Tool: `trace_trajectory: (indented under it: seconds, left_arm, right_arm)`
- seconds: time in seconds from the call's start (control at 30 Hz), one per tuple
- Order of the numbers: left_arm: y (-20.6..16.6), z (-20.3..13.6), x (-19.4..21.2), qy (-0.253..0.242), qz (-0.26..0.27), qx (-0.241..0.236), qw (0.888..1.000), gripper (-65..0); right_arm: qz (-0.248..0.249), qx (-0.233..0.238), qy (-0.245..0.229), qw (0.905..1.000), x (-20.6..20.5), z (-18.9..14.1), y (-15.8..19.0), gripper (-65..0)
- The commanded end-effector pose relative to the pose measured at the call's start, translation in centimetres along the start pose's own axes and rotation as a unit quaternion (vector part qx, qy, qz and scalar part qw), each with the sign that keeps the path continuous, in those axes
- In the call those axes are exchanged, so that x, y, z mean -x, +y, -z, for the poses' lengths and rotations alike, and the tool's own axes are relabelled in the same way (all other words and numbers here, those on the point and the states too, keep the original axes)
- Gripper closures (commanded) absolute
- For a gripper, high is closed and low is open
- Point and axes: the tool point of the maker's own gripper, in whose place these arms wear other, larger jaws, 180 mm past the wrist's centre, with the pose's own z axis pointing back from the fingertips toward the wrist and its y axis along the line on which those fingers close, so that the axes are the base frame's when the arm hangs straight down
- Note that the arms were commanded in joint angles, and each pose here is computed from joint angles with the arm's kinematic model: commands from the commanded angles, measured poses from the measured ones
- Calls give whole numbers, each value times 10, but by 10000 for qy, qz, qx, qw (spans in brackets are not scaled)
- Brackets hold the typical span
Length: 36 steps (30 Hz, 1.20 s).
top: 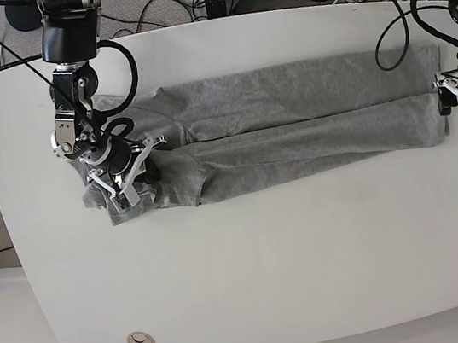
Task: Fold the T-shirt properly
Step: 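Grasp the folded strip's end with the left gripper, then fold the strip end toward the right gripper with the left gripper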
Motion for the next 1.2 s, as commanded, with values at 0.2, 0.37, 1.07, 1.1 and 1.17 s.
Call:
trace_trajectory:
  seconds: [0.2, 0.37, 1.07, 1.1, 1.17]
  left_arm:
    - [-12, 18, 43, 433, -700, 515, 9953, -492]
    - [-41, 27, 63, 696, -675, 822, 9919, -492]
    - [-77, 3, 10, 349, 180, 817, 9959, -45]
    - [-83, -2, 4, 322, 275, 800, 9959, -45]
    - [-99, -10, -10, 198, 437, 814, 9955, -45]
  right_arm:
    - [-106, 183, 209, 9996, 4, -2, -9, 0]
    - [-106, 183, 209, 9996, 4, -2, -9, 0]
    - [-97, 176, 213, 9996, 5, -1, -8, 0]
    - [-93, 171, 211, 9996, 5, -1, -7, 0]
    - [-87, 166, 207, 9996, 5, -1, -7, 0]
